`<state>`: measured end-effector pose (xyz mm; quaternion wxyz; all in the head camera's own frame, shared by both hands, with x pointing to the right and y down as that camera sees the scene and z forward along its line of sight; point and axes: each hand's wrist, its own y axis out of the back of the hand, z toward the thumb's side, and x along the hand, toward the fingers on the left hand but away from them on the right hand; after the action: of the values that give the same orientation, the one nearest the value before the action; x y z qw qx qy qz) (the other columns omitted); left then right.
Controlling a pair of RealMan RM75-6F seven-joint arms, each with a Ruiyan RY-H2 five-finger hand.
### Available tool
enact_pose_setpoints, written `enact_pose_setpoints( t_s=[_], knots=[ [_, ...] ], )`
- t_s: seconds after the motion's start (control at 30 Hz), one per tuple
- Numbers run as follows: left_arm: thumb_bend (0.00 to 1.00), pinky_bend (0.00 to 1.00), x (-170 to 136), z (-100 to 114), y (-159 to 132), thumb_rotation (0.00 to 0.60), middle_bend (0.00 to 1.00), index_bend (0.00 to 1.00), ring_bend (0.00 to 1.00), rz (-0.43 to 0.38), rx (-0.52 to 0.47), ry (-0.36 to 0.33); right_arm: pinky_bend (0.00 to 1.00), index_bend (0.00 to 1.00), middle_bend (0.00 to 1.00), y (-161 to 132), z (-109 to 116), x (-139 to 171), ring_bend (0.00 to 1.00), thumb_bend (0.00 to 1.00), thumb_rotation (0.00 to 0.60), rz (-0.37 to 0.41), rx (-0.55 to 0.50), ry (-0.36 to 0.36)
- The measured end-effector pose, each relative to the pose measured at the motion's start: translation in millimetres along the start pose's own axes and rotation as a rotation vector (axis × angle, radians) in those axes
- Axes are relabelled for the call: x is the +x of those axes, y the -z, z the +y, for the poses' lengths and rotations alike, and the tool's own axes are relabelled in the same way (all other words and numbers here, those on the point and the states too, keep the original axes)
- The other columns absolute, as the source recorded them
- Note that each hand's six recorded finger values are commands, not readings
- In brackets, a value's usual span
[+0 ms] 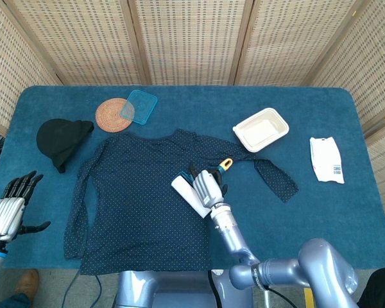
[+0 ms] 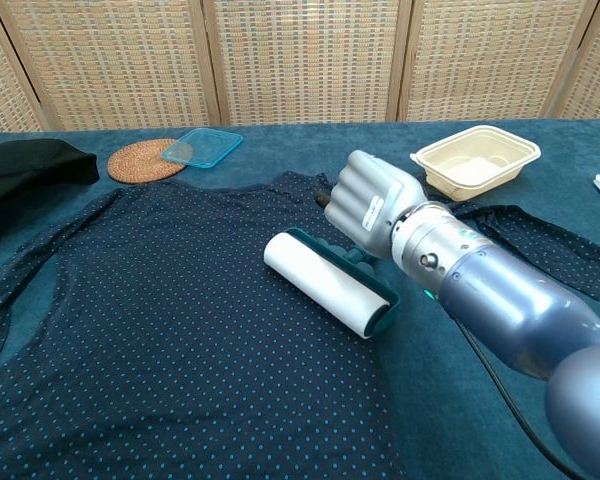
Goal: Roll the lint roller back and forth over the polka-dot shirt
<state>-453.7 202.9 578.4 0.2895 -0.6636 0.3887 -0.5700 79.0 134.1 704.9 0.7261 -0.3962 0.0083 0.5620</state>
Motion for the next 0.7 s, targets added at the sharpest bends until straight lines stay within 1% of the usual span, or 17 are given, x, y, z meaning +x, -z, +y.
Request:
enact_pose_setpoints(
  t_s=[0.1,0.13,0.2,0.23,0.27,0.3,0.33,0.37,0.4,0.43,0.47,0.5,0.57,0.63,0.7],
  knots=[
    [0.00,0.00,-2.2,2.5,-1.5,0.600,0.00,0.00,0.00,-0.010,-0.003,-0.008,1.00,0.00,0.98,13.9,-1.9,4.7,1.00,0.00,0.600,-0.022,-0.023,0.007],
    [0.00,0.00,-3.0,3.2,-2.1,0.600,0.00,0.00,0.00,-0.013,-0.004,-0.010,1.00,0.00,0.97,19.0,-2.7,6.1,1.00,0.00,0.600,-0.028,-0.030,0.013],
    [0.00,0.00,-5.2,4.9,-3.6,0.600,0.00,0.00,0.00,-0.022,-0.007,-0.016,1.00,0.00,0.91,32.3,-5.6,8.4,0.99,0.00,0.600,-0.043,-0.049,0.032],
    [0.00,0.00,-6.3,5.4,-4.1,0.600,0.00,0.00,0.00,-0.025,-0.008,-0.018,0.97,0.00,0.84,37.9,-6.8,9.2,0.96,0.00,0.600,-0.048,-0.060,0.043],
    [0.00,0.00,-7.6,6.0,-4.7,0.600,0.00,0.00,0.00,-0.030,-0.009,-0.020,0.88,0.00,0.76,43.7,-7.5,10.7,0.90,0.00,0.600,-0.051,-0.079,0.061],
    [0.00,0.00,-8.5,6.2,-5.3,0.600,0.00,0.00,0.00,-0.033,-0.010,-0.021,0.72,0.00,0.65,47.5,-7.8,12.0,0.80,0.00,0.600,-0.051,-0.096,0.075],
    [0.00,0.00,-9.5,6.4,-5.8,0.600,0.00,0.00,0.00,-0.036,-0.011,-0.022,0.59,0.00,0.56,52.0,-8.6,13.2,0.71,0.00,0.600,-0.053,-0.114,0.090],
    [0.00,0.00,-11.0,6.9,-6.8,0.600,0.00,0.00,0.00,-0.042,-0.012,-0.023,0.40,0.00,0.42,59.5,-10.8,14.8,0.55,0.00,0.600,-0.057,-0.138,0.110],
    [0.00,0.00,-12.2,7.3,-7.6,0.600,0.00,0.00,0.00,-0.046,-0.013,-0.025,0.26,0.00,0.29,65.6,-13.2,16.1,0.39,0.00,0.600,-0.060,-0.159,0.122],
    [0.00,0.00,-13.4,7.6,-8.3,0.600,0.00,0.00,0.00,-0.051,-0.013,-0.026,0.19,0.00,0.21,72.2,-16.2,17.5,0.30,0.00,0.600,-0.063,-0.183,0.133],
    [0.00,0.00,-15.1,8.0,-9.4,0.600,0.00,0.00,0.00,-0.057,-0.014,-0.028,0.11,0.00,0.11,81.5,-21.3,19.8,0.18,0.00,0.600,-0.068,-0.216,0.144],
    [0.00,0.00,-16.4,8.4,-10.2,0.600,0.00,0.00,0.00,-0.061,-0.014,-0.030,0.05,0.00,0.05,88.9,-25.8,21.9,0.09,0.00,0.600,-0.072,-0.243,0.150],
    [0.00,0.00,-19.5,9.5,-12.2,0.600,0.00,0.00,0.00,-0.072,-0.014,-0.036,0.00,0.00,0.00,106.8,-38.4,28.0,0.01,0.00,0.600,-0.083,-0.311,0.150],
    [0.00,0.00,-22.7,10.4,-14.2,0.600,0.00,0.00,0.00,-0.083,-0.011,-0.041,0.00,0.00,0.00,122.3,-51.5,35.9,0.00,0.00,0.600,-0.095,-0.378,0.136],
    [0.00,0.00,-27.6,11.2,-16.6,0.600,0.00,0.00,0.00,-0.096,-0.008,-0.048,0.00,0.00,0.00,137.9,-67.5,48.5,0.00,0.00,0.600,-0.111,-0.467,0.108]
  ],
)
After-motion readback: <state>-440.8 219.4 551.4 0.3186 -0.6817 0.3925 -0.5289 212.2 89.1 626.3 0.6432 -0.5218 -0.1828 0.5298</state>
